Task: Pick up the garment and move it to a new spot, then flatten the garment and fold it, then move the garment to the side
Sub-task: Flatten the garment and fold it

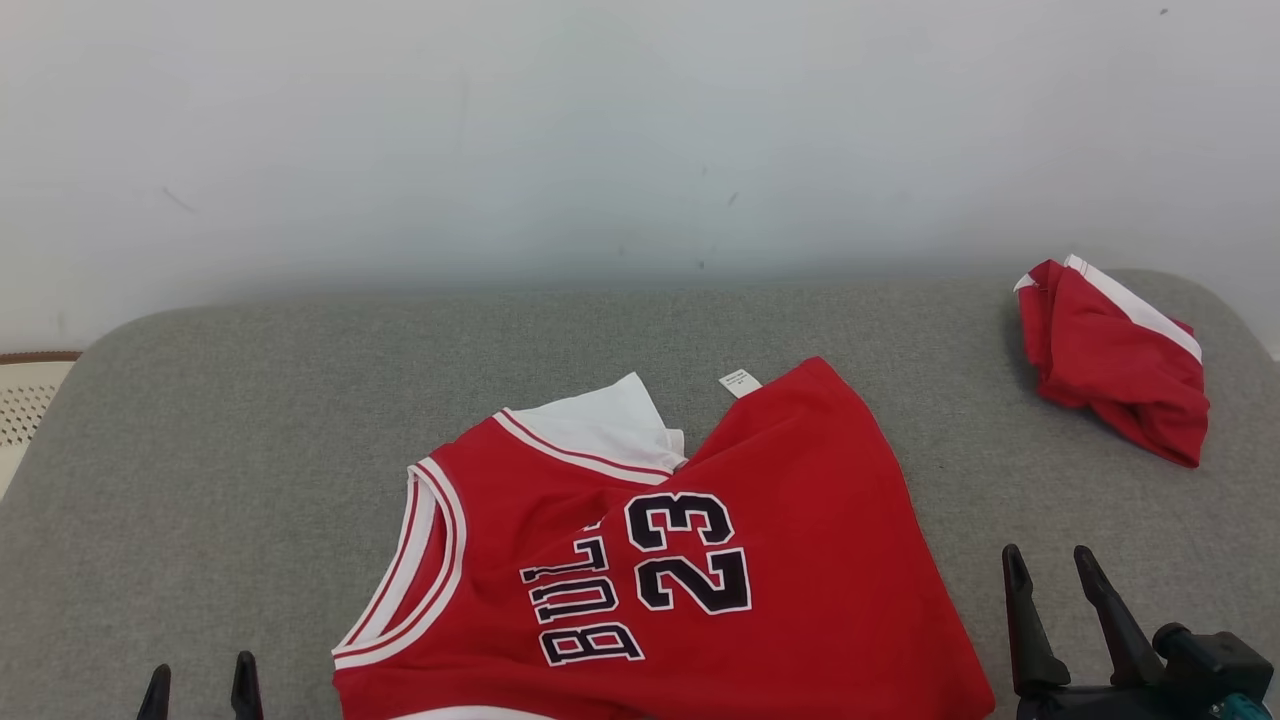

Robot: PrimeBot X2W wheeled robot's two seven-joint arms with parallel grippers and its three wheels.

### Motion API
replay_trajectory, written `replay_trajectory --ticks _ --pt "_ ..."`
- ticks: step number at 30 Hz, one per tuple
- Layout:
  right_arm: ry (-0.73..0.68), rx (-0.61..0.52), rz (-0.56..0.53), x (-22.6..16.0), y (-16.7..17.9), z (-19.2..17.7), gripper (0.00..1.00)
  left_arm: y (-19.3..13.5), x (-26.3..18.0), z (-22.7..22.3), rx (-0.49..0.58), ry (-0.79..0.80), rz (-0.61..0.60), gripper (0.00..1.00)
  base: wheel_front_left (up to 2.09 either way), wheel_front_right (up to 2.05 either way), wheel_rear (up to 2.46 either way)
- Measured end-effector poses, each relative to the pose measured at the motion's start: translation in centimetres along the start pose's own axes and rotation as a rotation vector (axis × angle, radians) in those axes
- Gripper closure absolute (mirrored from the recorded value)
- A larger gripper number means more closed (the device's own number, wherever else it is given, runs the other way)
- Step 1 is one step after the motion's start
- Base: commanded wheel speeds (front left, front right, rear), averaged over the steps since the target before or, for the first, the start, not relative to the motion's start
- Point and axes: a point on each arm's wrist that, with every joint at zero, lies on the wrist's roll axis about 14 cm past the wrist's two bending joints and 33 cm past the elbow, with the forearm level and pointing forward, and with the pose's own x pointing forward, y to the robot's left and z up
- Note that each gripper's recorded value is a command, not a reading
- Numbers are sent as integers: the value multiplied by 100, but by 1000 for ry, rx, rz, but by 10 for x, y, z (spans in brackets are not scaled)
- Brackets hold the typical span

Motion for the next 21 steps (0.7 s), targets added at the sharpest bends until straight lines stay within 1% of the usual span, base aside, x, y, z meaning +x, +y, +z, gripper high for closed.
replay_trajectory --ticks 5,14,21 --pt "3 0 5 0 1 -1 0 0 0 -1 2 2 0 0 0 0 0" --pt "6 -5 56 1 14 -1 0 0 1 -1 3 3 -1 0 0 0 0" --pt "5 -6 73 2 17 0 0 -1 1 -2 3 6 -2 0 0 0 0"
